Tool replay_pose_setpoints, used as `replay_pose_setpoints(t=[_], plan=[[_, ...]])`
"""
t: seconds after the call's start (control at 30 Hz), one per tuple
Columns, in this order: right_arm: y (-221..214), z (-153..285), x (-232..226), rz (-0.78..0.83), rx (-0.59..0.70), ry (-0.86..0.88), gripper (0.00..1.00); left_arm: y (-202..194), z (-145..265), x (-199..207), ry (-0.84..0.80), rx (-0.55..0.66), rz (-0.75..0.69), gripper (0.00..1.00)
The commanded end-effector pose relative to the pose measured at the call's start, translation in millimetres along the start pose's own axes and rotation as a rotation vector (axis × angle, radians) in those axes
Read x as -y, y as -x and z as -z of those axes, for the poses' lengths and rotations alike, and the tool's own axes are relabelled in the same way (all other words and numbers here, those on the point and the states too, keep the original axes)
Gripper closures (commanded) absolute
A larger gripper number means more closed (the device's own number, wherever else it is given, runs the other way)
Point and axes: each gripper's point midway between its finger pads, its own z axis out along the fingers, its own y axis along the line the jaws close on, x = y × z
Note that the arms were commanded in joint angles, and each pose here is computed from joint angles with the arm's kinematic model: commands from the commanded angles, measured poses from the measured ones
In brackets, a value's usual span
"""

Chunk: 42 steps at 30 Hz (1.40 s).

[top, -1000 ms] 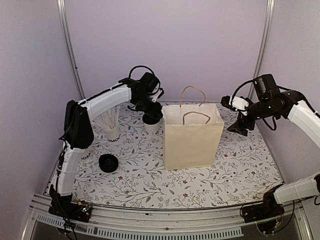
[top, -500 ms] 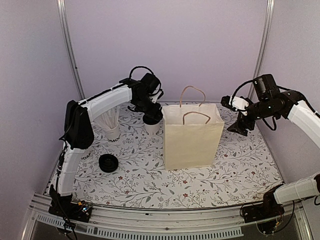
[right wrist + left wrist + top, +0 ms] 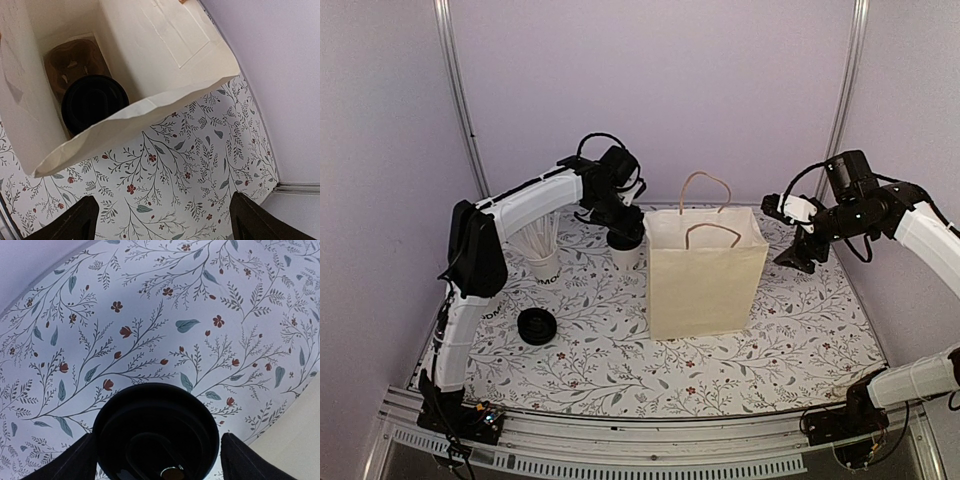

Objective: Pack the takeout coffee

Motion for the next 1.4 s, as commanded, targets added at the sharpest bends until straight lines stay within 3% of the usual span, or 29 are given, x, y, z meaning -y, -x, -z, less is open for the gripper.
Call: replay_pose_setpoints(t=[0.0, 0.23, 0.47, 0.67, 1.0, 1.37], plan=[[-1, 3, 0, -0.017, 0.014, -0.010, 0.06, -9, -6, -6, 0.010, -0.032, 0.006, 0.13], [-1, 5, 1, -0.018, 0.020, -0.014, 0.06, -9, -4, -6, 0.016, -0.031, 0.006, 0.13], [-2, 6, 0, -0.024, 0.021, -0.013, 0.06, -10, 0, -2, -0.014, -0.036, 0.007, 0.24], [-4, 12, -1, -0.028, 0.025, -0.020, 0.06, -11, 50, -2, -0.032, -0.009, 0.005, 0.26], [-1, 17, -4, -0.035, 0.061, -0.023, 0.06, -85, 119, 30, -0.095, -0.039, -0.067, 0.26], [21, 9, 13, -0.164, 0.241, -0.114, 0.05, -148, 143, 89, -0.150, -0.005, -0.154, 0.26]])
